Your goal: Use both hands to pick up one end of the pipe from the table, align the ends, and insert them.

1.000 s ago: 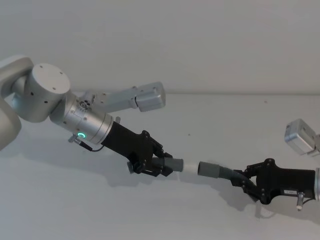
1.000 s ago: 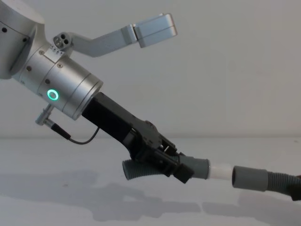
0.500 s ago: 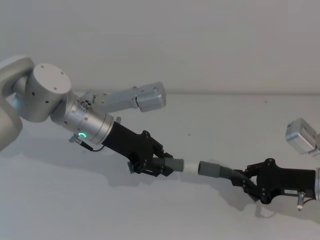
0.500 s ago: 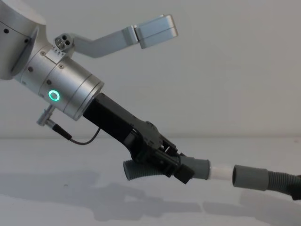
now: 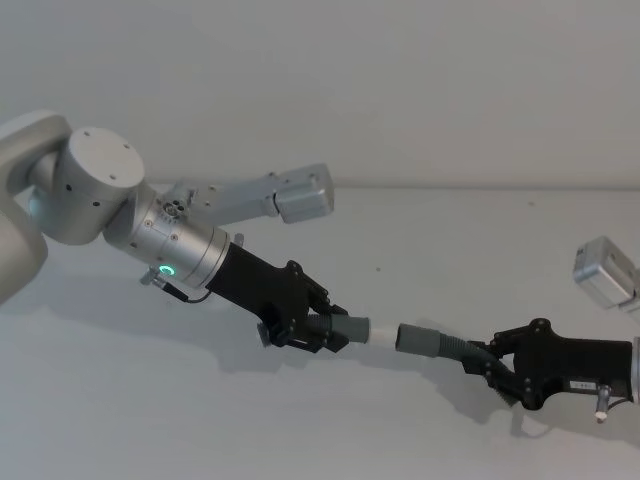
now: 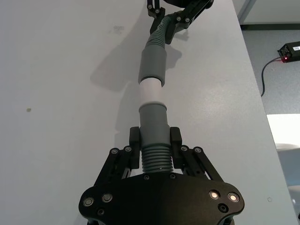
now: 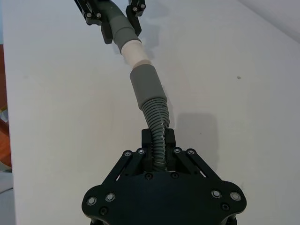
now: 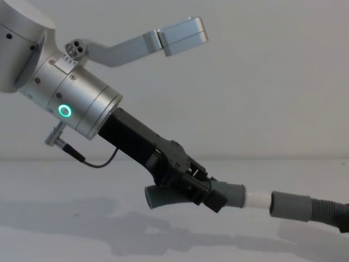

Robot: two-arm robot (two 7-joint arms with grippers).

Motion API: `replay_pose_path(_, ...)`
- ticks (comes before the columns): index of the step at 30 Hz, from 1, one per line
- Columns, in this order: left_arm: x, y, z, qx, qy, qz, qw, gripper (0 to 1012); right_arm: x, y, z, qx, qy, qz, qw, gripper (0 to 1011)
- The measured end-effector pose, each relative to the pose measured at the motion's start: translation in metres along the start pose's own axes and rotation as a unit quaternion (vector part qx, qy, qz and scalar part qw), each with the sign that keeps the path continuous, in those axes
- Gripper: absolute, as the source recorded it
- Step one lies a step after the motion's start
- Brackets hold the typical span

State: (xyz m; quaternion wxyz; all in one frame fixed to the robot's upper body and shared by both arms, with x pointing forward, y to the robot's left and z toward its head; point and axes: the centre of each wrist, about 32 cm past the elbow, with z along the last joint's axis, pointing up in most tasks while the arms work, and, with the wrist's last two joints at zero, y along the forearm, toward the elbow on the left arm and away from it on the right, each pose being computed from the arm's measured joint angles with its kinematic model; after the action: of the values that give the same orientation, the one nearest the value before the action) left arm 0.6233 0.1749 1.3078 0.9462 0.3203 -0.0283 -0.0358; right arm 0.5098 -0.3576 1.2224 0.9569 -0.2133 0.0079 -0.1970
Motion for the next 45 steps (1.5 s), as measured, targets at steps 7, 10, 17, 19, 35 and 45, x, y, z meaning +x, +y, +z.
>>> replay_pose_path(7,0.0002,-0.0008,0.0005,0.000,0.000,0.000,1.0000,356,-0.0010,-0.0003,0.0001,0.002,0.002,0.003,1.0000,136)
replay_pose_path(10,0.0002,-0.0011,0.0007,0.000,0.000,0.000,1.0000,356,-0.0012,-0.0005,0.0002,0.003,0.002,0.005,1.0000,136)
replay_pose_path(17,-0.0002,-0.0019,0.0011,-0.001,-0.001,0.000,1.0000,356,-0.0019,-0.0006,0.0003,0.006,0.005,0.007,0.9999,136)
replay_pose_path(19,-0.0004,-0.0021,0.0013,-0.001,-0.001,0.000,1.0000,356,-0.0019,-0.0006,0.0004,0.007,0.006,0.007,0.9999,136)
replay_pose_path(35,-0.0036,-0.0036,0.0034,-0.001,-0.003,0.002,1.0000,356,-0.0015,0.0017,0.0032,0.009,0.019,0.006,0.9998,136)
replay_pose_path(45,-0.0051,-0.0035,0.0042,-0.001,-0.004,0.002,1.0000,356,-0.0009,0.0032,0.0051,0.012,0.024,0.006,0.9996,136)
